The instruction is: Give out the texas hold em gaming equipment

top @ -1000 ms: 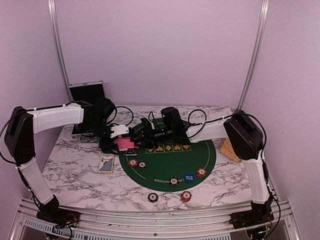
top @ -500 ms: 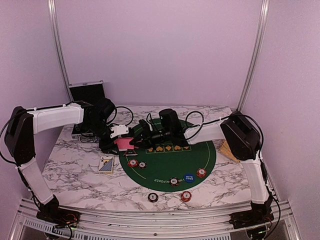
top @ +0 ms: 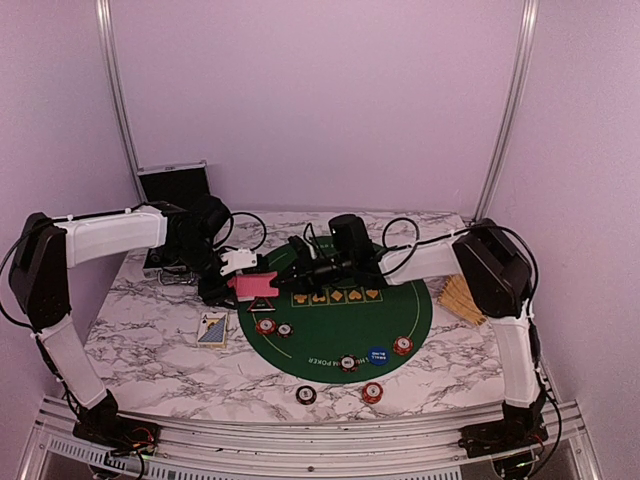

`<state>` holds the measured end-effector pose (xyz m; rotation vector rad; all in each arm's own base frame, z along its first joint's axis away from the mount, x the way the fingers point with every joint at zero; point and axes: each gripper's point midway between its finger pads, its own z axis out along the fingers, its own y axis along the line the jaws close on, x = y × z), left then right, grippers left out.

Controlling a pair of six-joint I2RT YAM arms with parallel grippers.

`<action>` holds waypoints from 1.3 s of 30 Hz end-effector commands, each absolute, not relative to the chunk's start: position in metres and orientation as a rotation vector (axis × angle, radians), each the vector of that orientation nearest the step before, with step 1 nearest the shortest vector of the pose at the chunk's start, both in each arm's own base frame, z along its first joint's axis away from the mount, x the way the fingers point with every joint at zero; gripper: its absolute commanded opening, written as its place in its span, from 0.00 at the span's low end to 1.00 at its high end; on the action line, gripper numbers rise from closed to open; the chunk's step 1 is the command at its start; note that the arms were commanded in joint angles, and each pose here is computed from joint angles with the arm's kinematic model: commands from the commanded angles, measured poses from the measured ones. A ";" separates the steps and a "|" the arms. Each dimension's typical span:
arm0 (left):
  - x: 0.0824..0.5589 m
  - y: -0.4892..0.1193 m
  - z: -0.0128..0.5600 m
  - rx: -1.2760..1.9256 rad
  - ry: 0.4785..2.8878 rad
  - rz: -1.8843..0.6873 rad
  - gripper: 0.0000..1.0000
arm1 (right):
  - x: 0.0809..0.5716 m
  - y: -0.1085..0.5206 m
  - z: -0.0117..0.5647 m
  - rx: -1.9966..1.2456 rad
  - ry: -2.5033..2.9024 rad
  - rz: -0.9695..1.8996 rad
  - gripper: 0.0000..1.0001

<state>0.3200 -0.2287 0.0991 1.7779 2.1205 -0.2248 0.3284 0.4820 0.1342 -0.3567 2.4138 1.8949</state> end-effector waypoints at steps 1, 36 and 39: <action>0.322 -0.228 0.104 1.759 2.120 -0.239 0.00 | 0.339 0.461 0.156 -0.344 2.360 1.869 0.00; 0.319 -0.224 0.108 1.751 2.128 -0.234 0.00 | 0.547 0.279 0.095 0.062 2.455 1.255 0.00; 0.319 -0.223 0.108 1.750 2.130 -0.233 0.00 | 0.557 0.282 0.086 0.063 2.467 1.246 0.00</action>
